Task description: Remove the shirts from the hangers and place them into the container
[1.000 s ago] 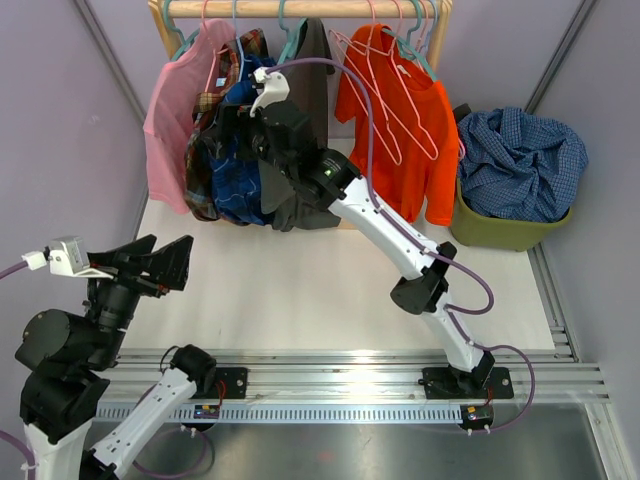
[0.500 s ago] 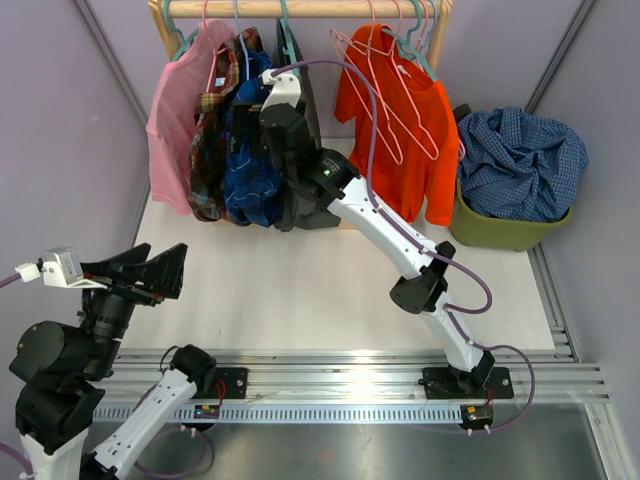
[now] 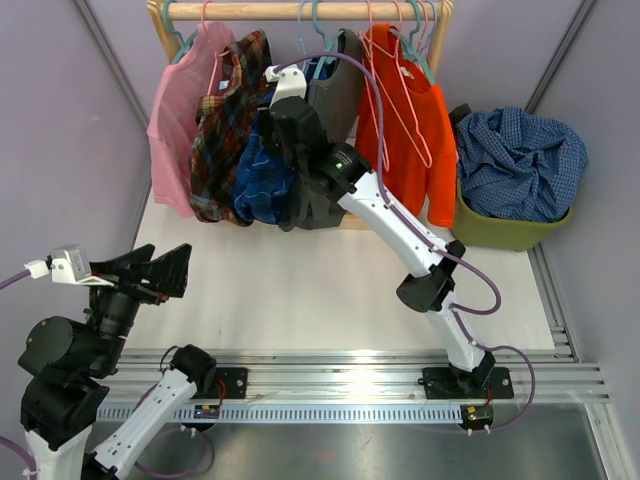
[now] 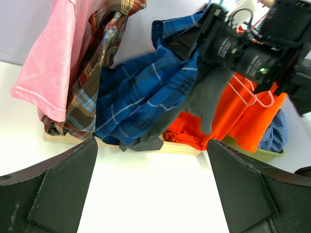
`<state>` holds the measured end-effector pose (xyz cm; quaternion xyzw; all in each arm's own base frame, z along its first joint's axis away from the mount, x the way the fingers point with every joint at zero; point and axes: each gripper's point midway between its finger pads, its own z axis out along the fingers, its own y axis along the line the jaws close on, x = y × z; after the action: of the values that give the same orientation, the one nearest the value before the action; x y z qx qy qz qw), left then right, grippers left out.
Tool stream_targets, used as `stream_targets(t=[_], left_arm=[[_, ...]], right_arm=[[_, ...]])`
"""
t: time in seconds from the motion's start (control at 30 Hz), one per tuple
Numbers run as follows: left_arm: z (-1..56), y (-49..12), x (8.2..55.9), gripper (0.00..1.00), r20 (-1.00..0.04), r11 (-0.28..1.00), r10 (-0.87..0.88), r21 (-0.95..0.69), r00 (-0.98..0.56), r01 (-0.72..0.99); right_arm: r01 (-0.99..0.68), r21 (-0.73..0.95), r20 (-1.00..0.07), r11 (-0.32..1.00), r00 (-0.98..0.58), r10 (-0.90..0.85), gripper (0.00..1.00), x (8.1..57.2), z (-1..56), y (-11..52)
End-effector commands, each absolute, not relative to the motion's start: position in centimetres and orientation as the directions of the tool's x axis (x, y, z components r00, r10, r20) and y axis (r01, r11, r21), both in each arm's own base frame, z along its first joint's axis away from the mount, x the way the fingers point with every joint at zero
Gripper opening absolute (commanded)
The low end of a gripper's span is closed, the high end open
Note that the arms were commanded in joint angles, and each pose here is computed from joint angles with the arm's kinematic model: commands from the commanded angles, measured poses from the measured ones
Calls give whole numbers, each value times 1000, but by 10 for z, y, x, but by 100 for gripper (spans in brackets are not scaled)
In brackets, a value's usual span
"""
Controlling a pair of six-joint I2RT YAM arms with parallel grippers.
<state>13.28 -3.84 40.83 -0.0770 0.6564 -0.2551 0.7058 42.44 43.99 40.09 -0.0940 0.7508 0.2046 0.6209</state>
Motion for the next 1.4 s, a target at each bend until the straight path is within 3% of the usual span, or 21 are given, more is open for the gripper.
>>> stream_targets(t=[0.0, 0.03, 0.57, 0.97, 1.17, 1.37], left_arm=[[415, -39, 135, 99, -875, 847, -483, -458, 32, 269], [414, -40, 136, 99, -875, 847, -482, -458, 28, 268], [409, -48, 144, 99, -874, 841, -485, -466, 2, 274], [409, -59, 154, 99, -871, 830, -491, -472, -13, 295], [410, -62, 157, 99, -872, 830, -490, -472, -17, 299], [413, -62, 156, 99, -869, 827, -494, -474, -11, 302]], right_arm=[[-414, 188, -980, 891, -131, 146, 6, 408, 458, 411], [-422, 174, -983, 890, -123, 135, 0, 407, 460, 411], [-569, -187, -975, 801, 6, -223, 0, 380, 458, 391], [-663, -332, -926, 671, 365, -98, 0, 310, 560, 355], [-735, -322, -921, 597, 389, -19, 0, 283, 580, 349], [-873, -231, -959, 429, 280, 52, 0, 230, 582, 342]])
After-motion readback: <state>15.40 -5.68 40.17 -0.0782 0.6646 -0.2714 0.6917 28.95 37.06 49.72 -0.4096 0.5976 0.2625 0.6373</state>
